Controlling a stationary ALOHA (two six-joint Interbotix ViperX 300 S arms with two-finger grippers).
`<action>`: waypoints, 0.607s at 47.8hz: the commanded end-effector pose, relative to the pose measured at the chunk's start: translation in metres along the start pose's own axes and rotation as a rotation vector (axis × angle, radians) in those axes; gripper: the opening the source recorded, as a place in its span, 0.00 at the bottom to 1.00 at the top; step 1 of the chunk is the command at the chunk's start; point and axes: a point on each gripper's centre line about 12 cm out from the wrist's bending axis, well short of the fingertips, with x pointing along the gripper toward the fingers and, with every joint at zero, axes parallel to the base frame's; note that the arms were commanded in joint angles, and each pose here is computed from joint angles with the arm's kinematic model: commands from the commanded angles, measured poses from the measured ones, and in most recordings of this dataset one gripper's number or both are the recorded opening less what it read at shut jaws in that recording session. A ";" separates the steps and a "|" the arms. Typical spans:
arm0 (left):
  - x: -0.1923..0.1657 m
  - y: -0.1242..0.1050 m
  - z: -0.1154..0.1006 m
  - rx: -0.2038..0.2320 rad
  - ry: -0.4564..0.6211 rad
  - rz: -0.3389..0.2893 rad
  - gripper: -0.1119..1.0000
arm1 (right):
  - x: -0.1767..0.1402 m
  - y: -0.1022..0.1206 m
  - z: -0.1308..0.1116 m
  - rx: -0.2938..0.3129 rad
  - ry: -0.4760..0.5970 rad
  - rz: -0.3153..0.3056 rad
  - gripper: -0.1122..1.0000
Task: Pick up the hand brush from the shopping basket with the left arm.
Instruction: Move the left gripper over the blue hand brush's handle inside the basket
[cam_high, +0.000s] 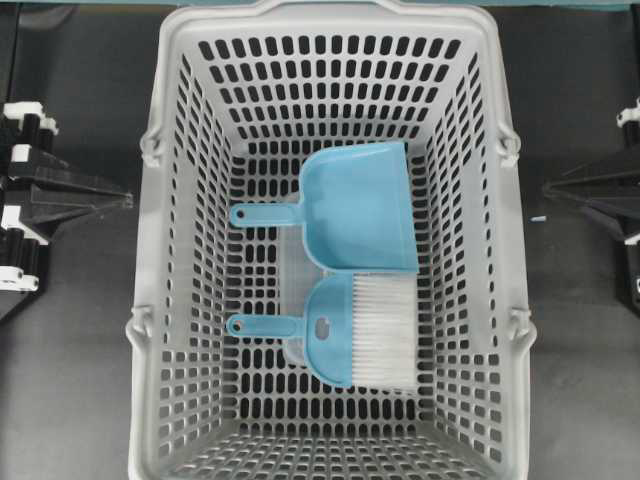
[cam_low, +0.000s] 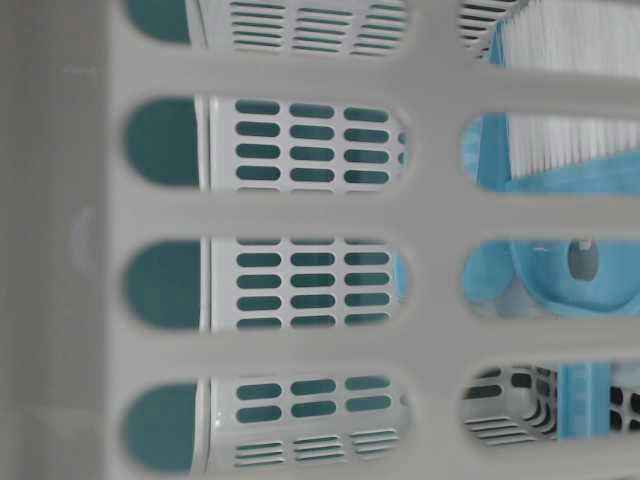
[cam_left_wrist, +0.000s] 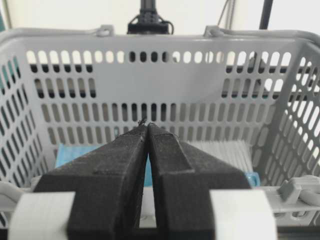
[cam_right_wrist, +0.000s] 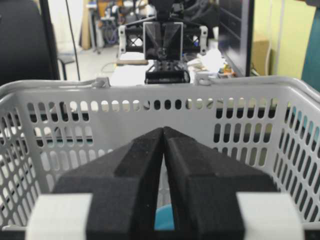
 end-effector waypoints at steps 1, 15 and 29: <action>0.006 0.000 0.014 0.018 -0.001 -0.006 0.15 | 0.004 -0.002 0.004 0.008 -0.006 -0.008 0.10; 0.038 0.000 0.039 -0.046 0.224 0.008 0.10 | 0.007 -0.001 0.002 0.037 0.165 -0.011 0.10; 0.085 -0.005 0.058 -0.037 0.559 0.007 0.10 | 0.008 -0.008 0.004 0.029 0.232 -0.041 0.10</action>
